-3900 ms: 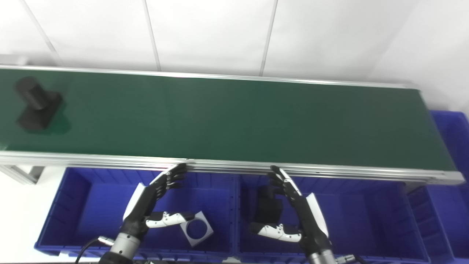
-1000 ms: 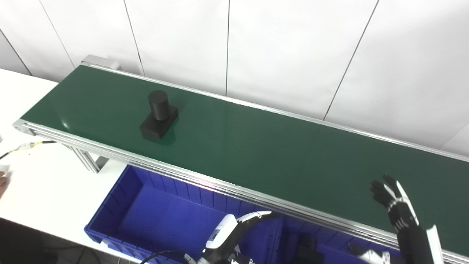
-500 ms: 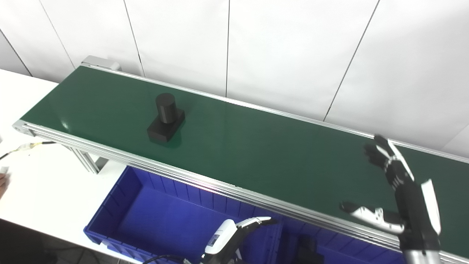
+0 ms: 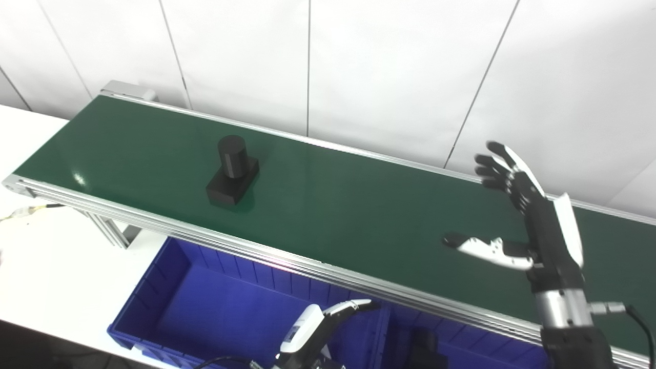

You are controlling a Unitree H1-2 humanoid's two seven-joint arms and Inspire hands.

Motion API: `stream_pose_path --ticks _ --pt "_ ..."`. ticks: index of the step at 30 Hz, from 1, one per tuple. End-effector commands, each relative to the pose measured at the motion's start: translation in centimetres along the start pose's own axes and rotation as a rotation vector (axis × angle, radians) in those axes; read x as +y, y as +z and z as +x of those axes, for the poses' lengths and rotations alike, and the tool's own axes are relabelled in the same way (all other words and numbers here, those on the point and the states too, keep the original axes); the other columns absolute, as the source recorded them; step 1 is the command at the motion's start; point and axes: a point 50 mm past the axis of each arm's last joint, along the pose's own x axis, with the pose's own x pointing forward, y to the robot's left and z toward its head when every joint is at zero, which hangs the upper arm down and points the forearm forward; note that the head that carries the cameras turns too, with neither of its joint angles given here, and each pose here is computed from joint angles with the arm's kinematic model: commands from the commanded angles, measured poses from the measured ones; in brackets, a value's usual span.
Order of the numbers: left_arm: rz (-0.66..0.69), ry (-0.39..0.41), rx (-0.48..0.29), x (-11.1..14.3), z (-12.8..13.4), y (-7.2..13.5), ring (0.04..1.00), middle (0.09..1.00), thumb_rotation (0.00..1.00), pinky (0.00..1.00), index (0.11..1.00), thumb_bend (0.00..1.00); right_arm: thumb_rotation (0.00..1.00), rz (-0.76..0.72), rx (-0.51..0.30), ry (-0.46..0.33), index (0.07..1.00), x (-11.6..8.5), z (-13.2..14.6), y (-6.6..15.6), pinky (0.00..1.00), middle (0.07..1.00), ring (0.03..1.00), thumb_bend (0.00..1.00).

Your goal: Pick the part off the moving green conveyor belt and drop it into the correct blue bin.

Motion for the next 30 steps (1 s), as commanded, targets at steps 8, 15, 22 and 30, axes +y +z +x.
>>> stream_pose_path --ticks 8,15,22,30 --pt "-0.024 0.067 -0.059 0.3 0.4 0.8 0.782 0.798 0.35 0.75 0.796 0.9 0.39 -0.009 -0.04 0.031 0.9 0.5 3.1 0.8 0.74 0.826 0.81 0.87" --pt "-0.016 0.121 -0.081 0.3 0.4 0.9 0.745 0.774 0.37 0.69 0.784 0.87 0.41 -0.015 -0.025 0.068 0.908 1.4 4.6 0.8 0.73 0.839 0.81 0.87" --pt "-0.009 0.14 -0.093 0.3 0.4 0.9 0.73 0.766 0.4 0.67 0.784 0.87 0.44 -0.061 0.013 0.11 0.905 2.6 6.2 0.9 0.76 0.842 0.828 0.87" --pt "-0.01 0.151 -0.099 0.1 0.3 0.9 0.72 0.757 0.41 0.66 0.776 0.88 0.46 -0.11 0.04 0.17 0.906 4.3 8.8 0.8 0.75 0.835 0.821 0.88"
